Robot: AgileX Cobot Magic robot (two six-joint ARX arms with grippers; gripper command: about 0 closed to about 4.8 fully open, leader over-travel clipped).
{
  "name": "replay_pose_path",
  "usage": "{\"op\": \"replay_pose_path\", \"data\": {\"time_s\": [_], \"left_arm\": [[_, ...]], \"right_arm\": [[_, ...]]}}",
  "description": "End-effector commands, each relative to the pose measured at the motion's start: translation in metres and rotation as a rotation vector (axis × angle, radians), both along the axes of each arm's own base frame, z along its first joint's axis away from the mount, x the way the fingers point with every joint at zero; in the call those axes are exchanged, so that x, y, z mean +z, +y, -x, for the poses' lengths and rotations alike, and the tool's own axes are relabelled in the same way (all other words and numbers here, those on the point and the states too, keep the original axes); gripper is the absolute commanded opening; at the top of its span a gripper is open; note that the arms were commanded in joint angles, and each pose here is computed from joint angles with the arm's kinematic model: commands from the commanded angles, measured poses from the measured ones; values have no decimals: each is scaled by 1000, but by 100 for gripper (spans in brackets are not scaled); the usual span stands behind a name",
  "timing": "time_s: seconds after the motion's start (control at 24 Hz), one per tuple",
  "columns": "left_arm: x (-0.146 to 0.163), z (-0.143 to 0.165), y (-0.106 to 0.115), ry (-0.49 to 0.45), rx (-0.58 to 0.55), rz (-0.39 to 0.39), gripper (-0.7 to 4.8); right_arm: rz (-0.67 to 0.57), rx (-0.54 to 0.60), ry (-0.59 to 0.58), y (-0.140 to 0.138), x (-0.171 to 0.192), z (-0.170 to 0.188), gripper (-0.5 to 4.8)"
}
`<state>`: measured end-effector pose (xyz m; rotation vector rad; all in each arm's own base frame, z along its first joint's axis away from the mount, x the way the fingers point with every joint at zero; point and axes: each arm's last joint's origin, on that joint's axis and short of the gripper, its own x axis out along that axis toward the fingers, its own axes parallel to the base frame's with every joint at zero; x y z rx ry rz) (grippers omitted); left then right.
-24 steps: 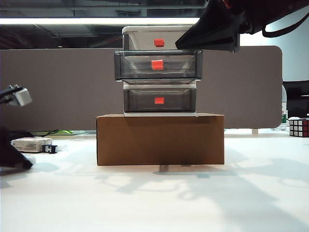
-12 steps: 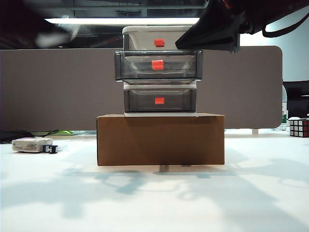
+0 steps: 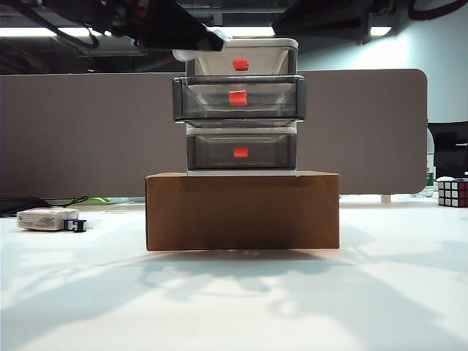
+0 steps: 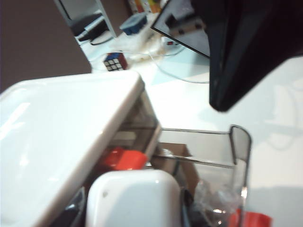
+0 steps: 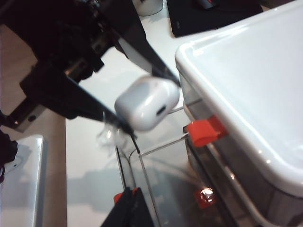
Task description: Open the second layer of the drawer on the table, pick up the earphone case on the table and put it in, and finally close the drawer.
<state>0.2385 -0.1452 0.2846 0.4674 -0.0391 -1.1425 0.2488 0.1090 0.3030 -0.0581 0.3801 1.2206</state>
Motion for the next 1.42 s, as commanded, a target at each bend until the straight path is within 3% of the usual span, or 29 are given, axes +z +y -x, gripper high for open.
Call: {"op": "replay_pose_path", "data": {"time_s": [0.04, 0.12, 0.25, 0.42, 0.83, 0.87, 0.92, 0.96, 1.0, 1.04, 1.17, 1.29, 1.42], "left_arm": [[2, -2, -6, 11, -40, 6, 81], [1, -2, -6, 19, -44, 3, 102], [-1, 0, -9, 38, -57, -7, 198], [-2, 0, -8, 49, -58, -12, 249], [-1, 0, -8, 50, -57, -12, 250], [0, 1, -8, 70, -54, -2, 246], [3, 5, -6, 149, -40, 30, 217], [4, 9, -5, 221, -46, 50, 155], [4, 18, -3, 350, -84, 58, 24], [3, 23, -3, 397, -99, 46, -11], [-11, 46, -12, 574, -123, -84, -6], [-20, 55, -25, 551, -78, -160, -6], [-22, 53, -34, 505, -51, -162, -6]], "right_arm": [[-9, -3, -30, -2, 6, 1, -5], [-9, -4, -30, -2, 6, 2, -5], [-9, -3, -30, -2, 6, 2, -5], [-9, -3, -30, -2, 6, 2, -5], [-10, -2, -29, -2, 6, 2, -5], [-10, -2, -30, -2, 6, 2, -5], [-14, -3, -36, -2, 7, 2, -5], [-18, -3, -40, -1, 8, 2, -5], [-33, -5, -50, 0, 14, 2, -5], [-42, -5, -64, 0, 18, 1, -5], [-30, -114, -158, 3, 40, -4, -5], [-35, -149, -192, 8, 54, -16, -5], [-46, -162, -157, 18, 59, -40, -5]]}}
